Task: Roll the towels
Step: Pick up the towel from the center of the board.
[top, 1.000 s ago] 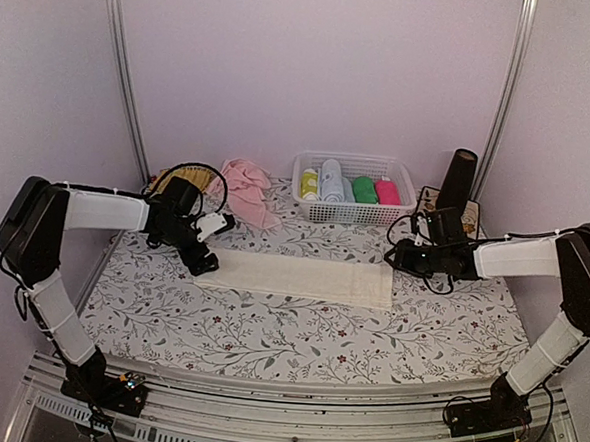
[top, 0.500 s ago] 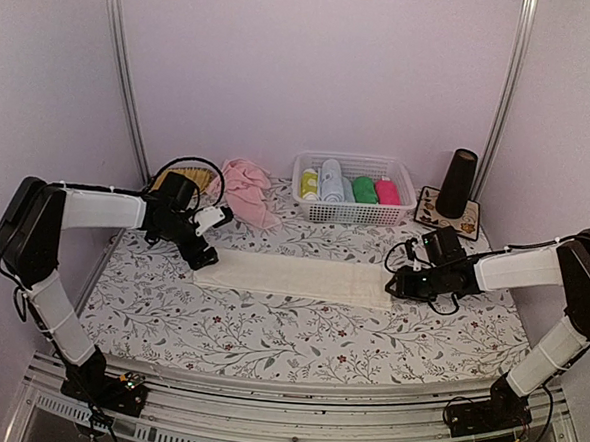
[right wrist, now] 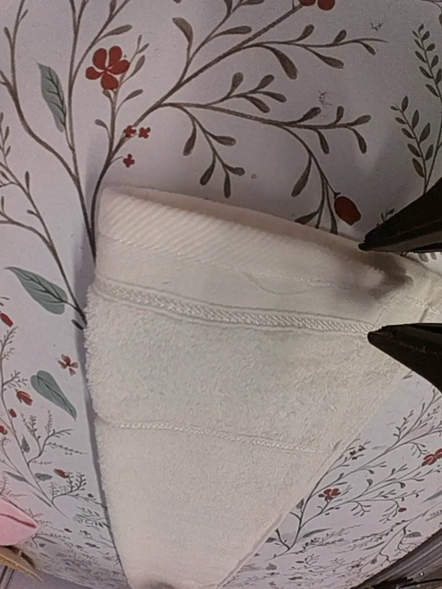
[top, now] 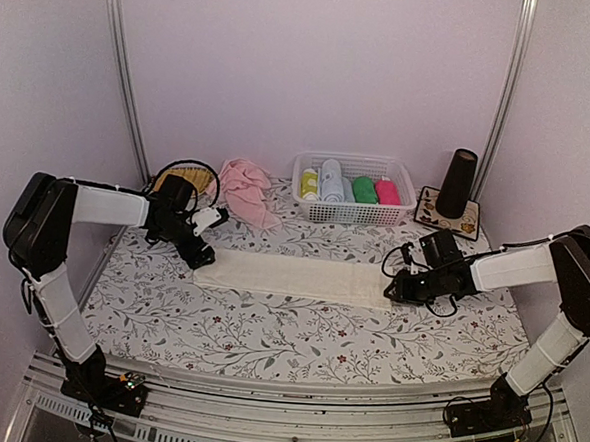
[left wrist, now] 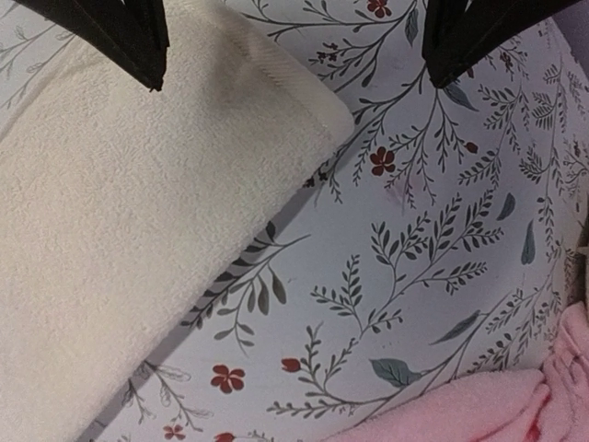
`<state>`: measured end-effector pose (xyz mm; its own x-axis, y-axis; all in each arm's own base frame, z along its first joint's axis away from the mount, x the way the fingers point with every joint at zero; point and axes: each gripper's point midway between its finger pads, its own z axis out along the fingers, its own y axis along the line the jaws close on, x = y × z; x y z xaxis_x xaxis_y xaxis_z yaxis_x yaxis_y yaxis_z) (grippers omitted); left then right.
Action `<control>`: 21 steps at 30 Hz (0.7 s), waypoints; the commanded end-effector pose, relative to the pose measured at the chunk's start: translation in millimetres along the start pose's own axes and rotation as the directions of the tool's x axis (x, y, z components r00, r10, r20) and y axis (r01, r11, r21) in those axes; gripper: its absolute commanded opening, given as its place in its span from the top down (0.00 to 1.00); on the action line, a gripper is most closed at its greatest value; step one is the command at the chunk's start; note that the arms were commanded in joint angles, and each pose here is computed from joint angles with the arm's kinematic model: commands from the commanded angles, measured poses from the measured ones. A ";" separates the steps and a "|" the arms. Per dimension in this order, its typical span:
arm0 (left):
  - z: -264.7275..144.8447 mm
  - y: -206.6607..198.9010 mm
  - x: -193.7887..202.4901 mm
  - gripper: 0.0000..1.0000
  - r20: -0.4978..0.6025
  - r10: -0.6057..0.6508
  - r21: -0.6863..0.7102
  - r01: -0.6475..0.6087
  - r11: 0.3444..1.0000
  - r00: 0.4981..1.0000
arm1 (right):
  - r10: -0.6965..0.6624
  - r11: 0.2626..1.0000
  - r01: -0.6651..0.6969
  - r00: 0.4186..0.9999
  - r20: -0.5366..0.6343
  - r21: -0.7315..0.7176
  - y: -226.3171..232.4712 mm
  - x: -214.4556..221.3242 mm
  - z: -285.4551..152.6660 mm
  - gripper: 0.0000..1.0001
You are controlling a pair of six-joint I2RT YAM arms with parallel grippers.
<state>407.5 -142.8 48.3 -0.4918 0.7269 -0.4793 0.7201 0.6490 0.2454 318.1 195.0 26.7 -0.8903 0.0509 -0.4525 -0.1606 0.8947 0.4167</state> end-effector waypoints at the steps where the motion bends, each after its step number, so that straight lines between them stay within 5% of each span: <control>1: 1.0 3.9 -5.6 0.03 0.025 -0.005 -0.010 0.006 1.000 1.000 | -0.009 1.000 0.009 1.000 -0.009 -0.005 0.1 1.7 4.7 0.72; 9: -1.1 0.7 -7.4 0.03 0.036 -0.005 0.000 0.005 1.000 0.999 | 0.011 1.000 -0.011 1.000 0.005 0.027 -6.6 -0.1 -2.0 0.55; 21: -10.9 -8.0 -9.6 0.03 0.058 0.027 -0.024 -0.026 0.999 0.998 | 0.078 0.997 -0.077 0.996 -0.037 0.022 -15.3 -4.2 19.7 0.58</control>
<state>403.3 -148.3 46.0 -0.4742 0.7302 -0.4919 0.7257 0.6405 0.2511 332.2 183.8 20.8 -0.8932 0.1003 -0.4384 -0.0996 0.9066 0.4102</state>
